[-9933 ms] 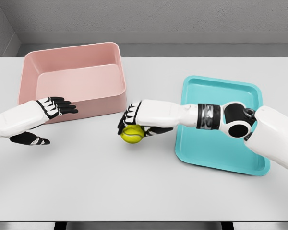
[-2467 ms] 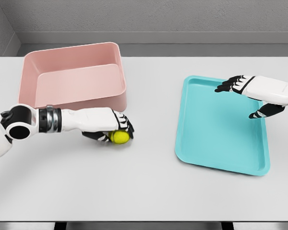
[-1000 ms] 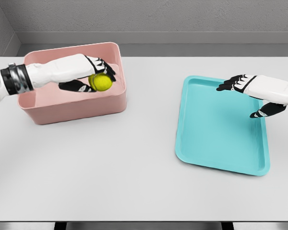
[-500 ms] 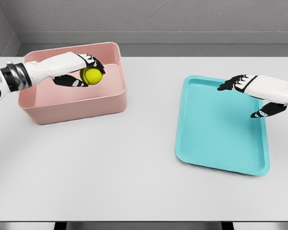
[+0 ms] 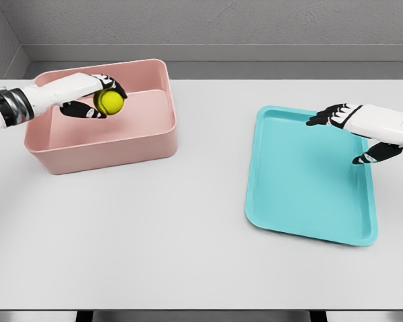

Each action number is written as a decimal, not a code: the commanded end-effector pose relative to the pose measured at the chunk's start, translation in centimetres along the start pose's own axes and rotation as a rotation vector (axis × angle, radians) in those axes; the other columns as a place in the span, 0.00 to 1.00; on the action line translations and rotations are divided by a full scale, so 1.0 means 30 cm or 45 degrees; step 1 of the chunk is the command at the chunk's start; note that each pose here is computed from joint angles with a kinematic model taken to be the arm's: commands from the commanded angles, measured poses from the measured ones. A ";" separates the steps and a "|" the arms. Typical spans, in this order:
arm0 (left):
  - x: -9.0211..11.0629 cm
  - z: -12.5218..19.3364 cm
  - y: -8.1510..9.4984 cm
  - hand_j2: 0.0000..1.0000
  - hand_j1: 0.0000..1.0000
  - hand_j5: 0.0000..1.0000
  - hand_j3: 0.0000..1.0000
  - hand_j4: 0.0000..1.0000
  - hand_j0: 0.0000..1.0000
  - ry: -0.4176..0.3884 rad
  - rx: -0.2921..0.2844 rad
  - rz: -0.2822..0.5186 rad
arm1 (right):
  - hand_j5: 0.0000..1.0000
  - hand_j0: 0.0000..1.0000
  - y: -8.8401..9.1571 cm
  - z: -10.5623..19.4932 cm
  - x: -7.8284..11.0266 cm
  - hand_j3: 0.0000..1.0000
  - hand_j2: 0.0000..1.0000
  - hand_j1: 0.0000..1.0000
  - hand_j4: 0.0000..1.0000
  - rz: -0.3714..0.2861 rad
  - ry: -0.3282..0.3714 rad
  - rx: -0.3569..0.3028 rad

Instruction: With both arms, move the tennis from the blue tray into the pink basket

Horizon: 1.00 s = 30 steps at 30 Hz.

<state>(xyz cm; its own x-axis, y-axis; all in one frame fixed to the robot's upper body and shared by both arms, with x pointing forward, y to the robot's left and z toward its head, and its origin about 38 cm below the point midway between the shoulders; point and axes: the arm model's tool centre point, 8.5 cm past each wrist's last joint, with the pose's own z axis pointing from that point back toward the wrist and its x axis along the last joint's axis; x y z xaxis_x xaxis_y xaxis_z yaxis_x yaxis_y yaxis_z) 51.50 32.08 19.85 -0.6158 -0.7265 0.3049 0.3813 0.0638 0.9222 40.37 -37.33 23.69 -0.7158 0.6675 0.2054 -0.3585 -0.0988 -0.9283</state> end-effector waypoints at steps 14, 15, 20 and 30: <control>0.003 0.018 0.070 1.00 1.00 1.00 1.00 1.00 1.00 -0.010 0.091 0.019 | 1.00 1.00 -0.003 0.001 -0.001 1.00 1.00 1.00 1.00 -0.008 0.001 -0.008; 0.010 0.023 0.076 1.00 1.00 1.00 1.00 1.00 1.00 -0.023 0.103 0.027 | 1.00 1.00 -0.003 0.001 -0.001 1.00 1.00 1.00 1.00 -0.008 0.001 -0.008; 0.094 0.046 0.108 1.00 1.00 1.00 1.00 1.00 1.00 -0.131 0.112 -0.022 | 1.00 1.00 -0.002 0.003 -0.003 1.00 1.00 1.00 1.00 -0.009 0.004 -0.006; 0.123 0.187 0.057 1.00 1.00 1.00 1.00 1.00 1.00 -0.171 0.085 0.001 | 1.00 1.00 -0.003 0.003 -0.005 1.00 1.00 1.00 1.00 -0.022 0.003 -0.014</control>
<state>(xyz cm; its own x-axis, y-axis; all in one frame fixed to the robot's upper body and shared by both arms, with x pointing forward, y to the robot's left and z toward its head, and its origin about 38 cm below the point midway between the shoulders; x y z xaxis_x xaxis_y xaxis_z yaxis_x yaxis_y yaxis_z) 46.36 32.60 22.10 -0.6966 -0.6320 0.3396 0.3613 0.1000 0.9271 40.43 -37.45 23.66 -0.7114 0.6701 0.2120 -0.3620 -0.0908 -0.9277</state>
